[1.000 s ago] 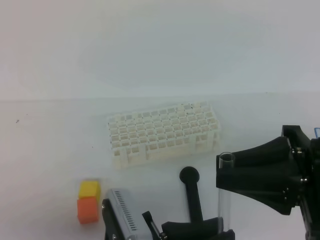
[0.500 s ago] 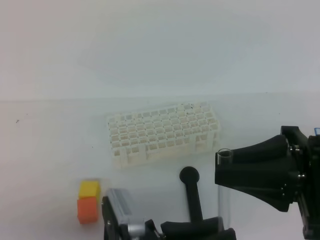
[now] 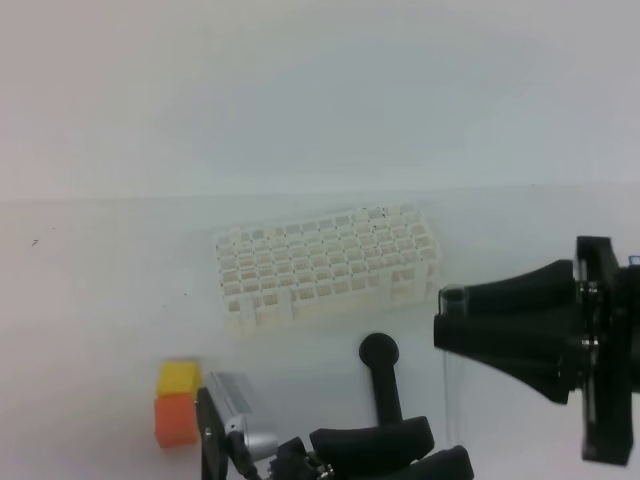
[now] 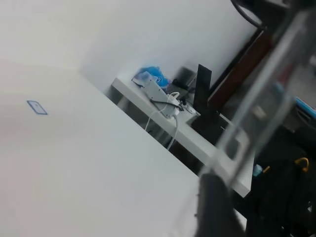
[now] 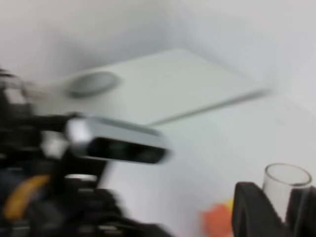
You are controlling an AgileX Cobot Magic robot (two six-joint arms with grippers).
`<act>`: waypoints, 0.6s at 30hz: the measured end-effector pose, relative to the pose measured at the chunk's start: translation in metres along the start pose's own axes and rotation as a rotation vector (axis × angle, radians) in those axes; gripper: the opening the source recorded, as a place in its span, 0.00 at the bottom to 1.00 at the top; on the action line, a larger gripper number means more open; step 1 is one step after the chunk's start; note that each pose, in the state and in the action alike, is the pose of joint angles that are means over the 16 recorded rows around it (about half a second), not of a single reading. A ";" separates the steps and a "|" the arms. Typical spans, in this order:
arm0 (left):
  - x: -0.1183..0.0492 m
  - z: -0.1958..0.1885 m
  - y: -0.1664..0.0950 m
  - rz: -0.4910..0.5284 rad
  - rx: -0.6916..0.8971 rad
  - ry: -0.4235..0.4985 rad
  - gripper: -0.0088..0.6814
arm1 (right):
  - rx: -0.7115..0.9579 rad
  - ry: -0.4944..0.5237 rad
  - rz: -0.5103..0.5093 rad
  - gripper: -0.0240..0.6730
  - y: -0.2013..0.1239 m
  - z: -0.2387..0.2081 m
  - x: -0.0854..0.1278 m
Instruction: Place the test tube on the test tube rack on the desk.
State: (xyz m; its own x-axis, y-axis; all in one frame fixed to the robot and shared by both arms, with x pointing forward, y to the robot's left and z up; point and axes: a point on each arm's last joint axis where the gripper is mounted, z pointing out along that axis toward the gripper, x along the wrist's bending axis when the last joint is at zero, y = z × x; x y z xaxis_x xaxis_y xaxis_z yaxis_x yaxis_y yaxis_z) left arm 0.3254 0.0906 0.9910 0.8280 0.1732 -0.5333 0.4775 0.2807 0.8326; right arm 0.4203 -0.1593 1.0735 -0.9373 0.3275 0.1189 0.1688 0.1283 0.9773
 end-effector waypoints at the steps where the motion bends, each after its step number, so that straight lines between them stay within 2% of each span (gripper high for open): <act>1: 0.001 0.000 0.001 0.001 -0.006 0.009 0.37 | 0.007 -0.024 -0.004 0.22 0.000 0.000 -0.002; 9: 0.014 -0.002 0.010 -0.021 -0.110 0.152 0.08 | 0.059 -0.220 -0.027 0.22 -0.003 -0.004 -0.018; 12: 0.020 -0.003 0.013 -0.033 -0.150 0.212 0.03 | 0.072 -0.266 -0.031 0.22 -0.004 -0.006 -0.022; 18: 0.027 -0.006 0.018 -0.057 -0.205 0.295 0.01 | 0.081 -0.295 -0.039 0.22 -0.005 -0.006 -0.024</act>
State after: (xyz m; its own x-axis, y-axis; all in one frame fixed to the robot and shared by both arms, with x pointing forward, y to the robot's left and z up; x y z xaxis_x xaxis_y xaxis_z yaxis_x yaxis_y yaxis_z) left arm 0.3543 0.1062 0.9903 0.6673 0.4080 -0.6231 0.4266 0.4764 0.7688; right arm 0.4400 -0.1738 1.0668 -0.8169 0.5766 0.0138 0.1693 0.2168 0.9614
